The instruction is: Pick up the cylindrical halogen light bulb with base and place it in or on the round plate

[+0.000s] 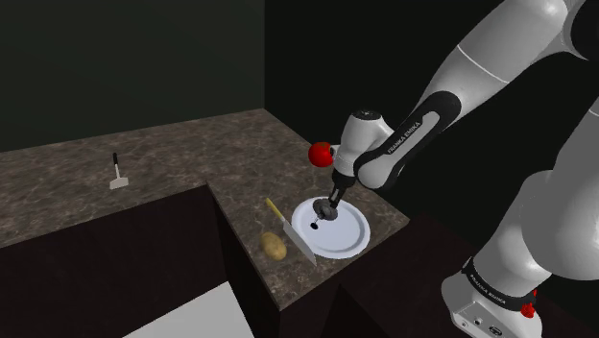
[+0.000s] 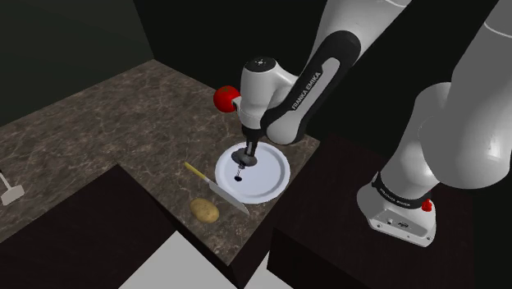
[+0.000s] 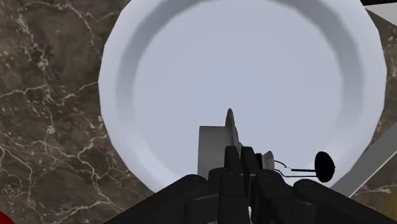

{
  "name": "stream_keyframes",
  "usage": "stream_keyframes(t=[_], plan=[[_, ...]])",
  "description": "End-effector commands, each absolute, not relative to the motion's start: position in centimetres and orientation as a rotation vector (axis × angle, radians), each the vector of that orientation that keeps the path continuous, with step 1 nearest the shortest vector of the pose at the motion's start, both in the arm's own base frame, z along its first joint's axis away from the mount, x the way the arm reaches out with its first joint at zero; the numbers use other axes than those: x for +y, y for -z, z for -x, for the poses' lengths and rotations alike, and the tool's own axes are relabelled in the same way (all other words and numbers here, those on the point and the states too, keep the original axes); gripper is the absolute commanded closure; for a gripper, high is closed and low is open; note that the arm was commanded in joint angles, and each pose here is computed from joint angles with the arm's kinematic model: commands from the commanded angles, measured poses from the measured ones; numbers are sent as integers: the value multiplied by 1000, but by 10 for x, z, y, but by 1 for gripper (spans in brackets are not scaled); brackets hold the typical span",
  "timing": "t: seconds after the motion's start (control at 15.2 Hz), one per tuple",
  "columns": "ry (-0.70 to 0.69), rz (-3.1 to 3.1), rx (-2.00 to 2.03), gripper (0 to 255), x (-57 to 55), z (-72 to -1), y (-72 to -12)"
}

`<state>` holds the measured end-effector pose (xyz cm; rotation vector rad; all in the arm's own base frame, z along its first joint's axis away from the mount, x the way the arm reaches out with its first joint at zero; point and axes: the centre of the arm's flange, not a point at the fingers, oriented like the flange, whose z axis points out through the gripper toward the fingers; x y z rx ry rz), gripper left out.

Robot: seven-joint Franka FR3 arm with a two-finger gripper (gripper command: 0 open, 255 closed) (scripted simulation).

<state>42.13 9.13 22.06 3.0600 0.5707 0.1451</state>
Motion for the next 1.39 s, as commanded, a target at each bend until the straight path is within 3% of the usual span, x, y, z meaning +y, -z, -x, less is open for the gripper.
stream_keyframes(t=[0.0, 0.4, 0.92, 0.99, 1.32], plan=[[-146, -3060, 571, 255, 92, -420, -211], [-146, -3060, 571, 255, 92, -420, -176], [-146, -3060, 571, 255, 92, -420, -176], [-146, -3060, 573, 0, 95, -426, -176], [-146, -3060, 571, 0, 92, -420, -176]])
